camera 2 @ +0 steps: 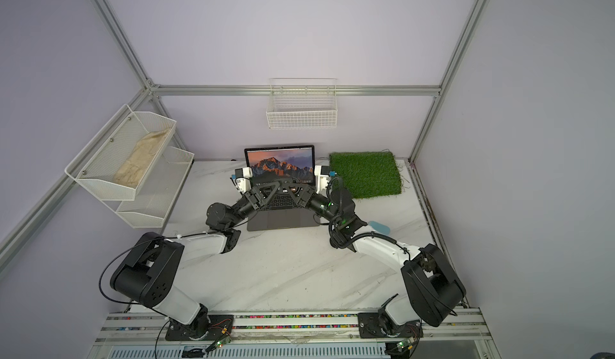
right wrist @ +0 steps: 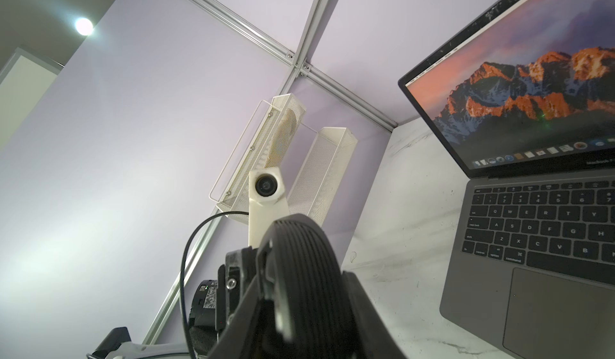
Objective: Insert the wireless mouse receiver into the laptop
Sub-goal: Adjust the mouse as needed, then pick up the lid from the center of the board.
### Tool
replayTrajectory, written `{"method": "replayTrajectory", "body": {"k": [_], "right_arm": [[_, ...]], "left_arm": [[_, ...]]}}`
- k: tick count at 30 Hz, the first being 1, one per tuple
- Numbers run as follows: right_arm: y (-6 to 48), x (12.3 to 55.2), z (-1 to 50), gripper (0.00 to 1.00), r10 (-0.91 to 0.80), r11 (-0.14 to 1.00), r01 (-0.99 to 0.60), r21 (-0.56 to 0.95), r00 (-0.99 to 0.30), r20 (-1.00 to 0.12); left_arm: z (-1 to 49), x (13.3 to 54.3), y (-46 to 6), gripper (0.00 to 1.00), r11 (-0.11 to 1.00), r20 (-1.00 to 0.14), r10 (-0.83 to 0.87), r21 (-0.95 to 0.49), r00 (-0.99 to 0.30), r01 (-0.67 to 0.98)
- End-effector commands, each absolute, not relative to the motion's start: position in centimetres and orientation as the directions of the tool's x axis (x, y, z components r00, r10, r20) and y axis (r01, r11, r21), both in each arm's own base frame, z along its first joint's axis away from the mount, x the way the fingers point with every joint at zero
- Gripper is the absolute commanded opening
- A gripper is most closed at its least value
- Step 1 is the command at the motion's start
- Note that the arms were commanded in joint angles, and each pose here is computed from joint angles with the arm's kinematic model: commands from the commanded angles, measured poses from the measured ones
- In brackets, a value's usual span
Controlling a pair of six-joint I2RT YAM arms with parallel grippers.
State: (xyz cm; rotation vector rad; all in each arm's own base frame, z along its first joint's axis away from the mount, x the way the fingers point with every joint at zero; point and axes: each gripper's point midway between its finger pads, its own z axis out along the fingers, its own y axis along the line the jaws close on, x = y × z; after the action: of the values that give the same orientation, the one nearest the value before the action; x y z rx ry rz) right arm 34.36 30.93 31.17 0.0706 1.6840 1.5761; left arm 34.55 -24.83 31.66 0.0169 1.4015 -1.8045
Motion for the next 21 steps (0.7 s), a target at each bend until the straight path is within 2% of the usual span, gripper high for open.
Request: {"method": "replayTrajectory", "body": {"k": [1,4,6,9,12,13,14,15,16,18,19,21], "right_arm": [[30.8,34.0,31.9,0.0,0.562,0.185,-0.479,0.858,-0.665,-0.492],[30.8,34.0,31.8,0.0,0.563,0.18,-0.478,0.86,-0.666,-0.488],[30.9,34.0,31.7,0.0,0.562,0.177,-0.478,0.86,-0.669,-0.487],[31.0,34.1,31.5,0.0,0.557,0.184,-0.472,0.862,-0.673,-0.487],[31.0,34.0,30.8,0.0,0.546,0.202,-0.46,0.864,-0.68,-0.489],[30.6,34.0,30.5,0.09,0.545,0.225,-0.448,0.865,-0.678,-0.493],[29.9,34.3,29.7,0.32,0.533,0.28,-0.428,0.859,-0.675,-0.51],[29.1,34.5,28.6,0.47,0.514,0.341,-0.398,0.851,-0.679,-0.524],[27.9,34.6,27.5,0.6,0.495,0.419,-0.368,0.83,-0.674,-0.549],[25.2,34.4,25.6,0.77,0.484,0.546,-0.303,0.781,-0.647,-0.589],[23.7,34.2,24.3,0.94,0.478,0.602,-0.257,0.756,-0.643,-0.599],[21.2,33.6,21.5,0.97,0.436,0.714,-0.165,0.68,-0.656,-0.617]], "left_arm": [[34.5,34.1,-24.9,0.35,-0.067,-0.513,-0.6,-0.733,-0.614,0.677],[34.2,34.2,-25.1,0.33,-0.07,-0.509,-0.592,-0.74,-0.625,0.669],[34.1,34.2,-25.2,0.27,-0.072,-0.509,-0.589,-0.741,-0.628,0.668],[34.2,34.1,-25.3,0.16,-0.074,-0.516,-0.582,-0.736,-0.628,0.673],[34.1,34.2,-25.2,0.0,-0.061,-0.526,-0.586,-0.73,-0.616,0.681],[33.5,34.5,-24.7,0.0,-0.039,-0.518,-0.603,-0.741,-0.607,0.671],[32.6,35.1,-24.1,0.0,-0.005,-0.505,-0.623,-0.761,-0.597,0.649],[31.6,35.7,-23.3,0.0,0.036,-0.498,-0.642,-0.779,-0.583,0.626],[29.9,36.5,-22.4,0.0,0.096,-0.487,-0.662,-0.809,-0.57,0.58],[26.8,37.6,-21.0,0.0,0.201,-0.487,-0.669,-0.846,-0.562,0.495],[25.8,37.8,-20.4,0.0,0.242,-0.497,-0.661,-0.851,-0.562,0.467],[24.3,38.1,-19.4,0.0,0.288,-0.5,-0.657,-0.858,-0.564,0.425]]}}
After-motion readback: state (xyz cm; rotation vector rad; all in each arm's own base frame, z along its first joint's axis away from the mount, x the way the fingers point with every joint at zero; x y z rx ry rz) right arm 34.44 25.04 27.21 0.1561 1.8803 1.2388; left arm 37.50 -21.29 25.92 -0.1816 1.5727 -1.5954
